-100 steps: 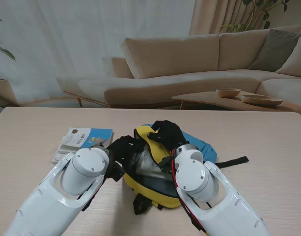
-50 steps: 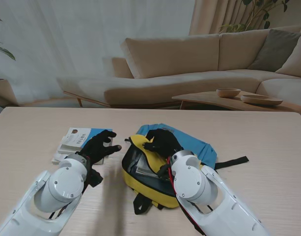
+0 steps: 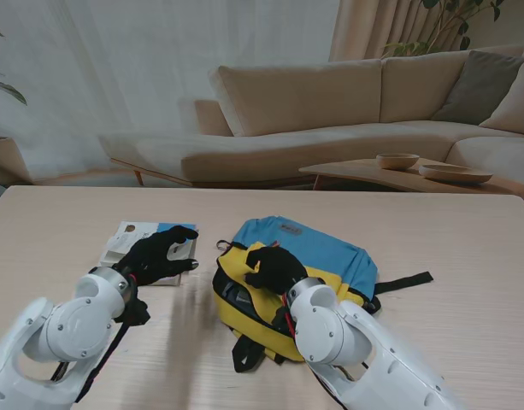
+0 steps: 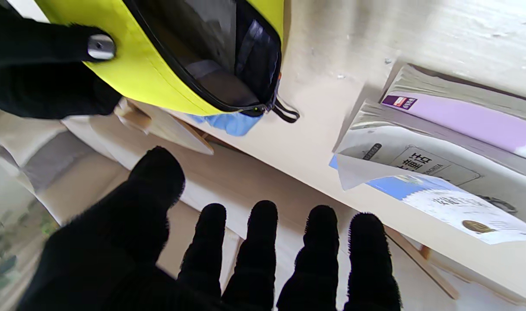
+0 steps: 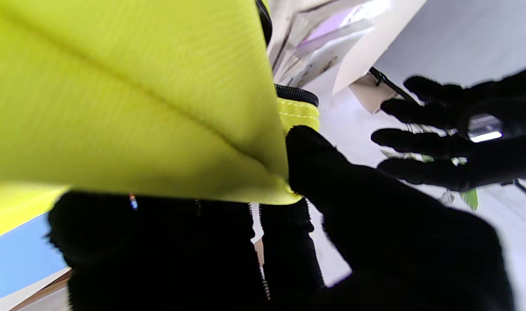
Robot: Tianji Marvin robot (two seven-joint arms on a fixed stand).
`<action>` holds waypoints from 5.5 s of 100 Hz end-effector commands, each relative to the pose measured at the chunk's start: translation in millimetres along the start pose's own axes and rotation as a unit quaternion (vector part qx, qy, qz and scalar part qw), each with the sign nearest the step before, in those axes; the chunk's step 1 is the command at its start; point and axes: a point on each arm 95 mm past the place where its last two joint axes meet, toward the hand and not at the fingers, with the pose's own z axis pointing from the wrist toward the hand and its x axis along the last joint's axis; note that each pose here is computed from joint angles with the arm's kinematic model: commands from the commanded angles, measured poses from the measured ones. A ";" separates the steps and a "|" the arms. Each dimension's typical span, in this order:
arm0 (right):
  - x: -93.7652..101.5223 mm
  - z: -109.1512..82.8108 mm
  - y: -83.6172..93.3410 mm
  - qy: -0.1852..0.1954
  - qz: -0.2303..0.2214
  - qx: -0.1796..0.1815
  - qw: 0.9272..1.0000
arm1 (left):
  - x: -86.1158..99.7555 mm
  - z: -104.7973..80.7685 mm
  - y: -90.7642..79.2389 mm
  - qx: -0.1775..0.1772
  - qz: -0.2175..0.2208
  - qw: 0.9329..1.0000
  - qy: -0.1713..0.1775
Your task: Pack books into the school bag then zip close the school bag
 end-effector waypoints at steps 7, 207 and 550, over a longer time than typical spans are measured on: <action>-5.1 -0.5 -15.9 -0.001 -0.015 0.023 1.000 | -9.3 -3.7 -2.5 -0.020 0.024 0.999 0.000; -43.1 -70.5 24.4 0.087 0.008 -0.047 0.995 | -183.5 93.2 -63.7 -0.060 0.195 0.967 -0.153; -37.1 -74.8 41.0 0.085 0.054 -0.081 0.992 | -121.4 86.8 -92.9 0.017 0.189 0.979 -0.070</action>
